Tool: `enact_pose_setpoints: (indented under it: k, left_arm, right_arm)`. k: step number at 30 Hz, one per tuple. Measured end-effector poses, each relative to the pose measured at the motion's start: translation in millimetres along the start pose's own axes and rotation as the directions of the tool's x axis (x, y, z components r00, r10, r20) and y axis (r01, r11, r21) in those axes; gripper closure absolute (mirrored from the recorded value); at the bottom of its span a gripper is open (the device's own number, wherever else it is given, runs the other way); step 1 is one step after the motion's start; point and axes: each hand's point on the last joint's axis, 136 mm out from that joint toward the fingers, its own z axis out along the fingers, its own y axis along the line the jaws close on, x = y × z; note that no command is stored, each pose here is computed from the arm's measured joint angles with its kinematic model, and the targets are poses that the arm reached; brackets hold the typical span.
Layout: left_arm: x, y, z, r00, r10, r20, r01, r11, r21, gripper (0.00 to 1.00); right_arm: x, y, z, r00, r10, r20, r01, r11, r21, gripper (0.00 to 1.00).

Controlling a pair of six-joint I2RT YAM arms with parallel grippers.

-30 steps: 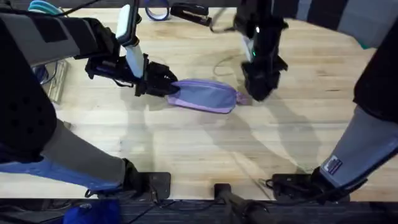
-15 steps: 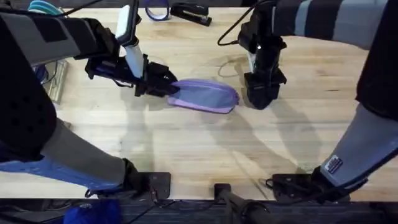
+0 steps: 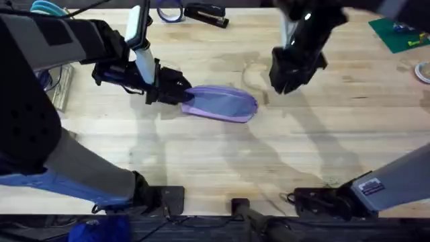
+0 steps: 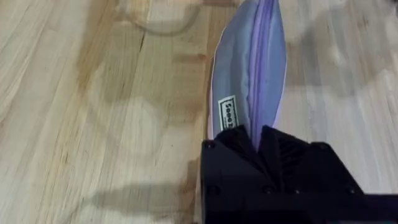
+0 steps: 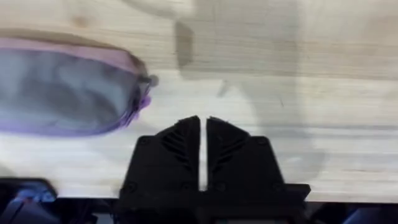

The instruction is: Unzip the bag, pick up the pens from the table one at a time and place them inside, then zip the bag closed.

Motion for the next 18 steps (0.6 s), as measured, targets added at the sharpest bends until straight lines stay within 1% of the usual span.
enact_pose_setpoints:
  k: [2, 4, 5, 6, 8, 9, 10, 13, 15, 16, 17, 18]
  left_arm:
    - [0.0, 0.0, 0, 1.000, 0.000, 0.000, 0.000, 1.000, 0.000, 0.959]
    - [0.0, 0.0, 0, 1.000, 0.000, 0.000, 0.000, 1.000, 0.000, 0.959]
    - [0.0, -0.1, 0, 1.000, 0.000, 0.000, 0.000, 1.000, 0.000, 0.959]
    - [0.0, 0.0, 0, 1.000, 0.000, 0.000, 0.000, 1.000, 0.000, 0.959]
    - [0.0, 0.0, 0, 1.000, 0.000, 0.000, 0.000, 1.000, 0.000, 0.959]
    - [0.2, 0.3, 0, 1.000, 0.006, -0.001, -0.006, 1.000, -0.001, 0.872]
    - [-0.2, 0.8, 0, 1.000, 0.004, 0.002, -0.004, 1.000, -0.003, 0.743]
    - [0.4, 1.6, -2, 1.000, -0.001, 0.005, 0.001, 1.000, -0.009, 0.444]
    - [0.4, 1.9, -2, 1.000, -0.003, 0.007, 0.004, 1.000, -0.011, 0.297]
    - [0.4, 1.9, -2, 1.000, -0.003, 0.007, 0.003, 1.000, -0.011, 0.256]
    - [0.3, 2.0, -2, 1.000, -0.003, 0.007, 0.003, 1.000, -0.012, 0.189]
    - [0.4, 2.0, -2, 1.000, -0.002, 0.007, 0.002, 1.000, -0.012, 0.075]
  right_arm:
    - [-1, 1, -18, 0.999, 0.001, 0.041, 0.000, 1.000, -0.018, 0.820]
    - [-1, 1, -34, 0.997, 0.002, 0.073, 0.000, 1.000, -0.031, 0.672]
    - [0, 1, -41, 0.996, 0.001, 0.085, 0.002, 0.999, -0.036, 0.554]
    - [1, 1, -48, 0.996, 0.000, 0.094, 0.004, 0.999, -0.041, 0.468]
    - [4, 0, -58, 0.994, 0.001, 0.105, 0.004, 0.999, -0.046, 0.204]
    - [6, -1, -62, 0.994, 0.000, 0.106, 0.005, 0.999, -0.046, 0.077]
    - [8, -1, -67, 0.994, -0.003, 0.105, 0.008, 0.999, -0.045, 0.024]
    - [11, -2, -76, 0.994, -0.005, 0.105, 0.010, 0.999, -0.045, 0.005]
    - [11, -2, -79, 0.994, -0.005, 0.108, 0.010, 0.999, -0.047, 0.006]
    - [11, -2, -79, 0.994, -0.005, 0.109, 0.010, 0.999, -0.047, 0.005]
    - [11, -2, -79, 0.994, -0.005, 0.109, 0.010, 0.999, -0.047, 0.005]
    - [11, -2, -79, 0.994, -0.005, 0.109, 0.010, 0.999, -0.047, 0.005]
